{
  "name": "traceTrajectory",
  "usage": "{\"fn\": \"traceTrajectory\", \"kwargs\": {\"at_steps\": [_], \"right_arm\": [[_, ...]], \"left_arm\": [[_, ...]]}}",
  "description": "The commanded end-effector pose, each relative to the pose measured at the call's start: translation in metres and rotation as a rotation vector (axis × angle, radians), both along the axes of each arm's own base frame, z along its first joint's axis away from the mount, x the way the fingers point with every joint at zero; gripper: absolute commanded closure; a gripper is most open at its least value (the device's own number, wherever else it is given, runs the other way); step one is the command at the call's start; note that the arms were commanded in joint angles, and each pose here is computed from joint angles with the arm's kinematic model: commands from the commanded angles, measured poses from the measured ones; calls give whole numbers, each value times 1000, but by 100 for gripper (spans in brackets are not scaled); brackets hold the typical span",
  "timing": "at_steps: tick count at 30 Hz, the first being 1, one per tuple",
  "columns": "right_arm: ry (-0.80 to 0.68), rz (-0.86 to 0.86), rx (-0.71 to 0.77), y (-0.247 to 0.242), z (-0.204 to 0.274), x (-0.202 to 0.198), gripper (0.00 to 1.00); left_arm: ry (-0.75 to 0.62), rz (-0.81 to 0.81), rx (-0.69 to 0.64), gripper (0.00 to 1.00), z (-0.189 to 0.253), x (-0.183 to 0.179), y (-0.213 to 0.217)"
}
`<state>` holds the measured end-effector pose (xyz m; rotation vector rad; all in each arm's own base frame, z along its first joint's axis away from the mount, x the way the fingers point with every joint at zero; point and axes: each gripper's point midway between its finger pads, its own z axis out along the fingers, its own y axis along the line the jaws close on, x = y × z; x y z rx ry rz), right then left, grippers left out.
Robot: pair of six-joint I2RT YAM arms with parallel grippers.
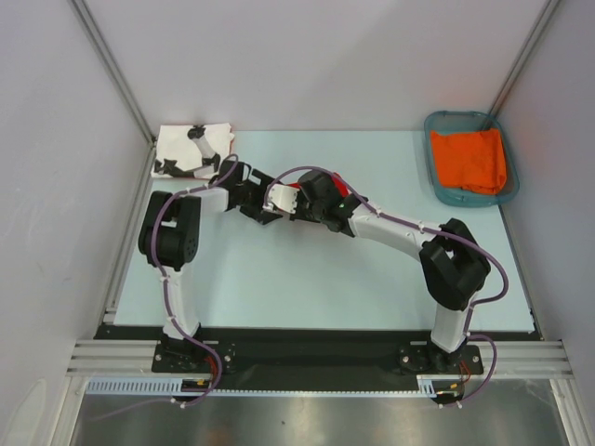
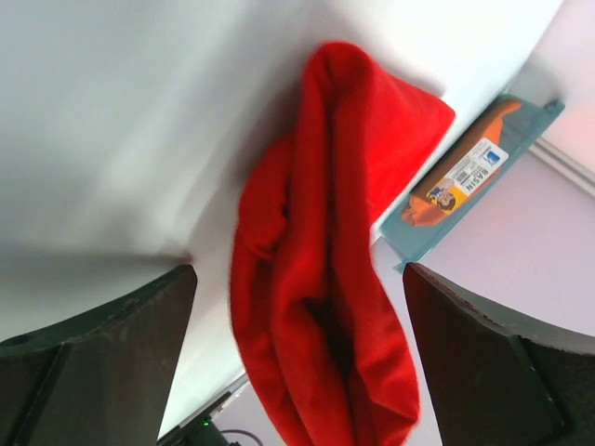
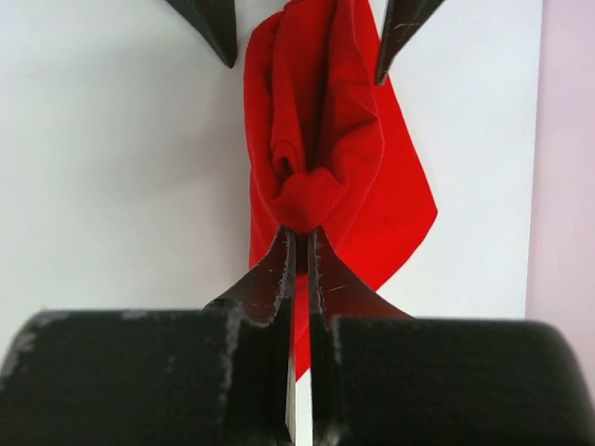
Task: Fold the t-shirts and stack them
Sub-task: Neatly place the folded tshirt to the corner
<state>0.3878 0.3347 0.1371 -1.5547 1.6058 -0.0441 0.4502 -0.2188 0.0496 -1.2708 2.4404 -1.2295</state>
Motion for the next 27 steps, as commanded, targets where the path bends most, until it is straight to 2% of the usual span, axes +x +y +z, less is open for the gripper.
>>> {"fn": "traceTrajectory", "kwargs": {"at_steps": [1,6,9,12,13,14,15,17,18,19,21,22,23,25,27], "right_arm": [[-75,8,75,3,41,3,100],[-67,14,77,5,39,1,100],[-62,20,80,7,38,-2,100],[-57,35,80,10,38,-7,100],[-50,41,74,10,35,-10,100],[-49,50,70,13,33,-15,100],[-50,53,61,13,31,-18,100],[-32,40,62,14,25,-25,100],[-23,45,72,18,24,-30,85],[-8,34,69,18,20,-35,75],[27,-43,112,17,25,-41,55],[70,-85,113,11,23,-47,53],[87,-148,148,4,32,-46,53],[198,-270,295,-16,54,-54,51],[299,-369,405,-28,51,-69,43]], "left_arm": [[63,39,-32,0,-7,3,-7],[44,55,-48,6,-14,11,-9],[-5,62,-59,16,-8,22,-11],[-78,56,-76,30,1,31,-12],[-95,47,-89,45,1,33,-14],[-152,35,-109,54,8,39,-16],[-177,24,-118,68,9,42,-18],[-247,-21,-144,83,12,48,-22],[-278,-35,-148,89,14,51,-23],[-304,-59,-147,100,14,52,-23],[-415,-103,-131,100,25,58,-22],[-453,-133,-110,100,29,60,-21],[-434,-173,-78,100,26,54,-20],[-532,-269,0,100,34,55,-18],[-573,-328,12,100,47,46,-19]]}}
